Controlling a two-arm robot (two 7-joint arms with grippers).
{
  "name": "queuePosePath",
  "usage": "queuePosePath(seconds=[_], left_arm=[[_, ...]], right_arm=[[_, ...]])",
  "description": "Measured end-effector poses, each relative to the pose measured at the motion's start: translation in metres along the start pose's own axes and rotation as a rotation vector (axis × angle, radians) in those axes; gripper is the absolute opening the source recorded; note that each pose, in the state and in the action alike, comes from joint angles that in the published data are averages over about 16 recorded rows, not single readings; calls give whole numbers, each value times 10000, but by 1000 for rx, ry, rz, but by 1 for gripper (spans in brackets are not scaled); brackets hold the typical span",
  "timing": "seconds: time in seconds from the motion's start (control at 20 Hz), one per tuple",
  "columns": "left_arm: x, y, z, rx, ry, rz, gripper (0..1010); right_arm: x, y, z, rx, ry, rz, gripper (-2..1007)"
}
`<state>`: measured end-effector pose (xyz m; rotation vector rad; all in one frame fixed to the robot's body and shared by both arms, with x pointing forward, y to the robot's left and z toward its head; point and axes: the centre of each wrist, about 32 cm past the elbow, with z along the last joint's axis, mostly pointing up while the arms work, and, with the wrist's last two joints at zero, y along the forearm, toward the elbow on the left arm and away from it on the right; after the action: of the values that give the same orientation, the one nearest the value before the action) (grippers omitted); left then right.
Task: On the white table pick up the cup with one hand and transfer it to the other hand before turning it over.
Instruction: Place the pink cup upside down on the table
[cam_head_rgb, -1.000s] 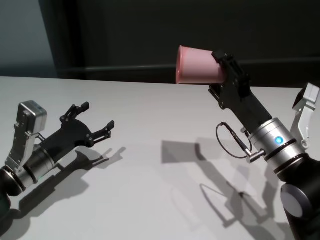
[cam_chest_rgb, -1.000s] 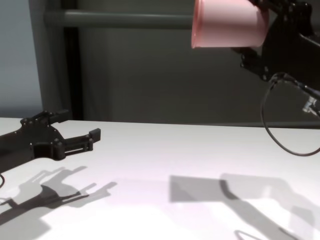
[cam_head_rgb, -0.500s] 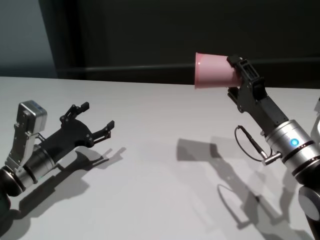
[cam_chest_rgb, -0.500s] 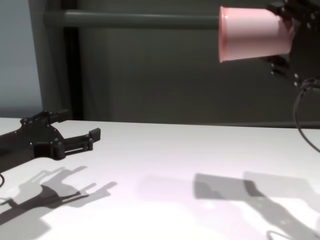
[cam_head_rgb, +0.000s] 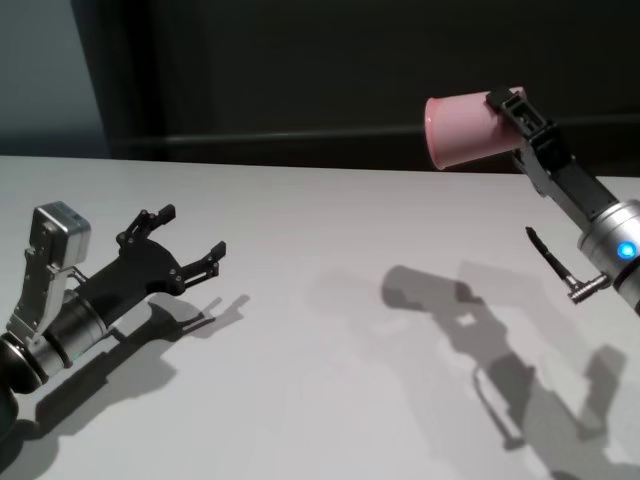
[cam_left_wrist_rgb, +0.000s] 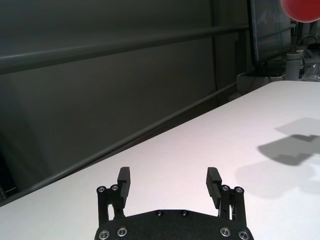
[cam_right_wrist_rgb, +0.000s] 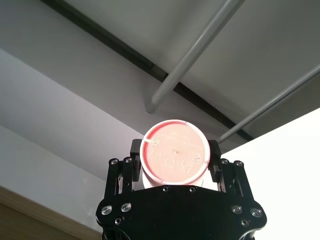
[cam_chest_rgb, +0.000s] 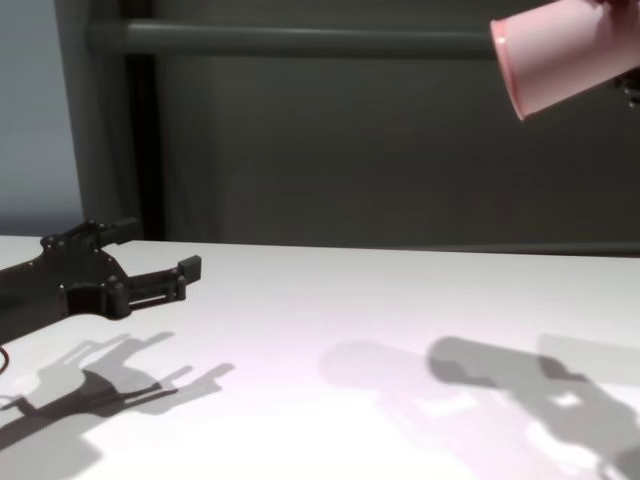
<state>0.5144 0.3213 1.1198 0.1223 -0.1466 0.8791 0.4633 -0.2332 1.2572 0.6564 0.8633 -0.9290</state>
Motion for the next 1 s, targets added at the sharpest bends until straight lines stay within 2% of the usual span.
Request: queuePosePath(seconds=[0.15, 0.25, 0.4, 0.55, 0.75, 1.0], left_arm=[[0, 0, 1, 0, 0, 0, 1001], [0, 0, 1, 0, 0, 0, 1001], [0, 0, 1, 0, 0, 0, 1001], [0, 0, 1, 0, 0, 0, 1001], [0, 0, 1, 0, 0, 0, 1001], [0, 0, 1, 0, 0, 0, 1001]], right_arm=[[-142, 36, 57, -40, -140, -35, 752], [-233, 73, 74, -78, -232, -54, 752], [-353, 134, 74, -140, -363, -81, 752], [-438, 198, 50, -204, -477, -105, 752], [-492, 281, -5, -286, -588, -138, 752], [-485, 373, -90, -367, -667, -173, 752]])
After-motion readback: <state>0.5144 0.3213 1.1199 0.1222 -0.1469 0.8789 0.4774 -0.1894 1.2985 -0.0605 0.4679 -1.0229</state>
